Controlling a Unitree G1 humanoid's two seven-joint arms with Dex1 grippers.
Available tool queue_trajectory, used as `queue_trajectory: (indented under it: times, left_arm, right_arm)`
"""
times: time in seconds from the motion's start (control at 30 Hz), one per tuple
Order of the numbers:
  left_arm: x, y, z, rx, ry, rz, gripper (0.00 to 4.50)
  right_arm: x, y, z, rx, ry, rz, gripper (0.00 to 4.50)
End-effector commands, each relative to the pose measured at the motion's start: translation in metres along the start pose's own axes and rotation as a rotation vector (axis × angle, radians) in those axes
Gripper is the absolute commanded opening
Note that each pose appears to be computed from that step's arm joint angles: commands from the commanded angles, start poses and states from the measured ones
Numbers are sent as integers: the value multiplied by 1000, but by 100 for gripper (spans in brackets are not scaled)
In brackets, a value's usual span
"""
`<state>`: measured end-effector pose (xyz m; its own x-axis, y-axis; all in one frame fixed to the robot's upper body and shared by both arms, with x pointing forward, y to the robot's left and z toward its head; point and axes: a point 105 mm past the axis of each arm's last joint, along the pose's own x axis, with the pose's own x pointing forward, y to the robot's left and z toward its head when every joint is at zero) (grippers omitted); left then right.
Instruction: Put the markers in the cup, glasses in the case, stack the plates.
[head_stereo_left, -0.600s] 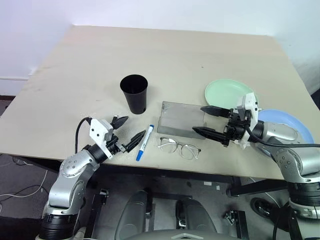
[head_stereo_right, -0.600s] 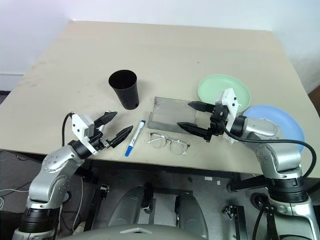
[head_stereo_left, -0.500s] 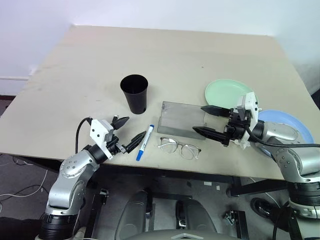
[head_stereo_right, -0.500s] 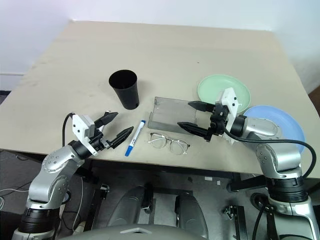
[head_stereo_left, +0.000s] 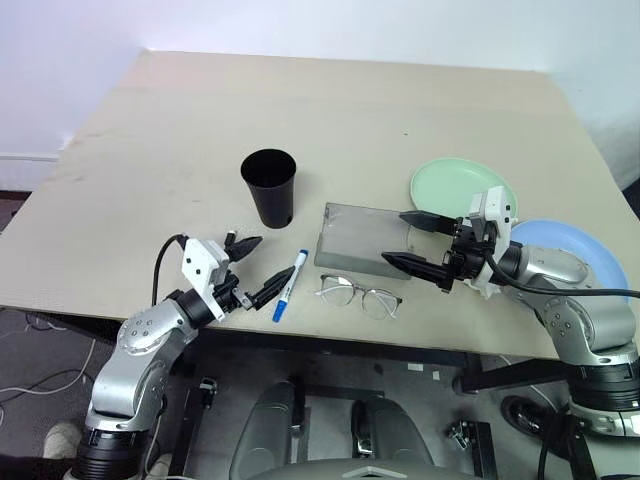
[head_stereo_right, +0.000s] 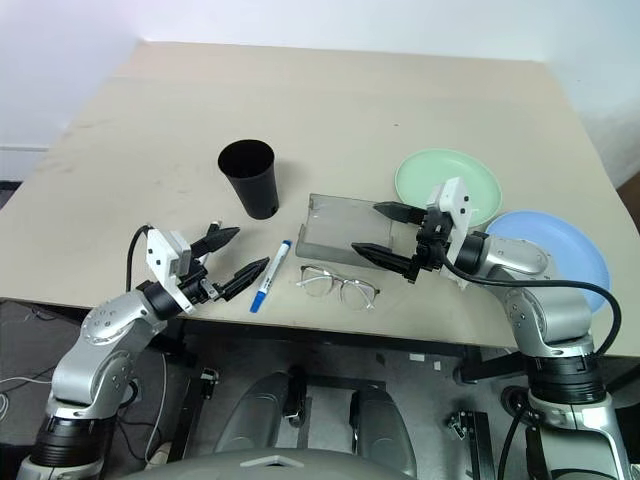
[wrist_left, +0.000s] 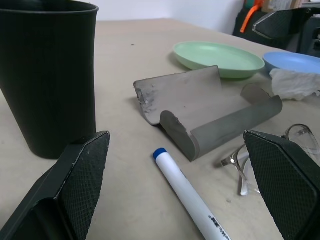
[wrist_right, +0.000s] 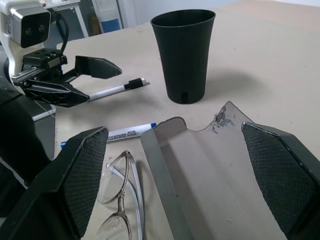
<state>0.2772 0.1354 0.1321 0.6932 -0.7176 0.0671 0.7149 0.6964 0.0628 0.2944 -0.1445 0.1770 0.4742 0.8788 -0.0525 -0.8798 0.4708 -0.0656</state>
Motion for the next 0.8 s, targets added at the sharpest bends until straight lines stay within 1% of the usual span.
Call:
queue_trajectory:
  times: [0.03, 0.2, 0.47, 0.53, 0.67, 0.8]
  left_arm:
    - [8, -8, 13, 26, -54, -37, 447]
    - [16, -9, 13, 24, -50, -87, 447]
    - [31, -4, 14, 38, -68, -128, 447]
    - [36, -6, 14, 40, -74, -144, 447]
    - [41, -7, 16, 42, -83, -162, 447]
    - [45, -5, 17, 48, -91, -166, 447]
  right_arm:
    - [-8, 0, 12, -35, -24, -21, 450]
    - [-14, -5, 9, -40, 1, -72, 450]
    - [-45, -25, 10, -44, 52, -215, 450]
    - [-56, -30, 6, -47, 93, -257, 450]
    - [-75, -36, -7, -16, 256, -327, 450]
    - [-87, -37, -12, 38, 324, -361, 450]
